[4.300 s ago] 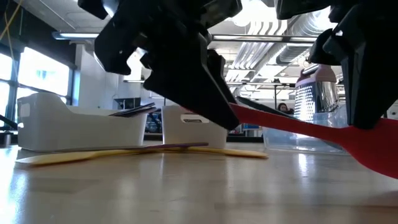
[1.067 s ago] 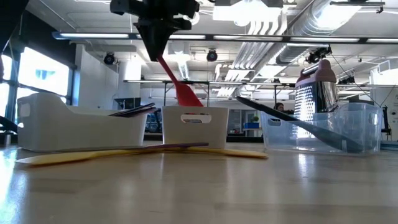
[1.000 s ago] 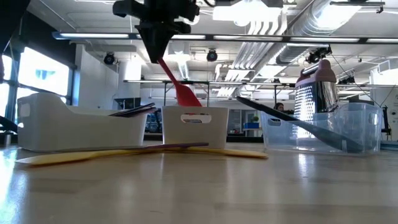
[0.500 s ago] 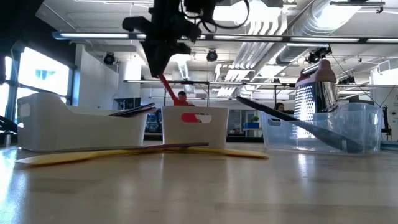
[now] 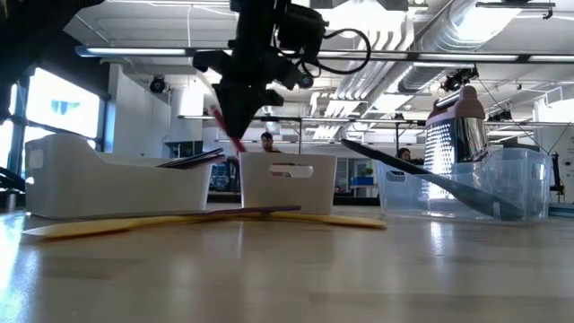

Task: Pick & Place Kitchen Items
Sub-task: Put the blue table knife into the left white bin

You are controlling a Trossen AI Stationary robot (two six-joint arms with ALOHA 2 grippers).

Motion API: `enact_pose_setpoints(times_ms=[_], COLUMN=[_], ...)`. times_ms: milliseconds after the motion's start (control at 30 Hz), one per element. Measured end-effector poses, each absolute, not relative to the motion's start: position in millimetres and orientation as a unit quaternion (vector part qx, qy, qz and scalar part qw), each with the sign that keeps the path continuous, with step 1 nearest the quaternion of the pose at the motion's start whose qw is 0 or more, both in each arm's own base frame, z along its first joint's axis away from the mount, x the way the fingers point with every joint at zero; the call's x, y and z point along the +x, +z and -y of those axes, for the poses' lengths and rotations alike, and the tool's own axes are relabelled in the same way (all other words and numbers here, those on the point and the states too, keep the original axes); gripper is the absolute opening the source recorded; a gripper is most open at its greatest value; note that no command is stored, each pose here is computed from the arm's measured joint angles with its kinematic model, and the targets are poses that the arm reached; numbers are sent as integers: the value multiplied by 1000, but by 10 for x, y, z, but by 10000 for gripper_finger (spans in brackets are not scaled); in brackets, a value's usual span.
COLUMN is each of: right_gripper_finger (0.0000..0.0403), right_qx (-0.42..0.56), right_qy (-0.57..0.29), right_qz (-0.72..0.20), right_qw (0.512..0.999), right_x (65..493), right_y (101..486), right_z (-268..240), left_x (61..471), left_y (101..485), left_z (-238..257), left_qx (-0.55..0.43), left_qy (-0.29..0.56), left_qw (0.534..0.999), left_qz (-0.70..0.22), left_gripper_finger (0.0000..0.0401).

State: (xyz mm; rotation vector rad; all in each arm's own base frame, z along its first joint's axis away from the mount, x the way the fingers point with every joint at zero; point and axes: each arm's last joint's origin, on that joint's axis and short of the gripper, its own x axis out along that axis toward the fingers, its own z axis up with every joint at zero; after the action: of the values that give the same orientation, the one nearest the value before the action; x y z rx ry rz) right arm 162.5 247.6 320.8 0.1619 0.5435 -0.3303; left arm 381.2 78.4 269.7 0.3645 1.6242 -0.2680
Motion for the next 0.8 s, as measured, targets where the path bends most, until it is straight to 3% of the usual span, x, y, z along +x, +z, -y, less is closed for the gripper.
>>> enact_pose_setpoints(times_ms=[200,400,567,667,800], right_gripper_finger=[29,29,29,29,29], right_qx=[76,76,76,75,75], right_qy=[-161,-161,-161,-161,-161], right_qz=[-267,-268,-268,-268,-268], right_qw=[947,947,947,947,947], right_x=[1625,1625,1626,1625,1625], right_y=[3208,3208,3207,3207,3207], right_z=[-2475,-2475,-2476,-2476,-2476], left_x=[3873,3863,3856,3852,3862], left_y=[2708,2708,2719,2727,2732], left_z=[-796,-796,-851,-875,-804], left_qx=[126,116,130,151,192], left_qy=[-62,-48,73,110,100], left_qw=[699,696,681,671,659], left_qz=[-701,-707,-717,-717,-721], left_gripper_finger=[101,104,113,131,165])
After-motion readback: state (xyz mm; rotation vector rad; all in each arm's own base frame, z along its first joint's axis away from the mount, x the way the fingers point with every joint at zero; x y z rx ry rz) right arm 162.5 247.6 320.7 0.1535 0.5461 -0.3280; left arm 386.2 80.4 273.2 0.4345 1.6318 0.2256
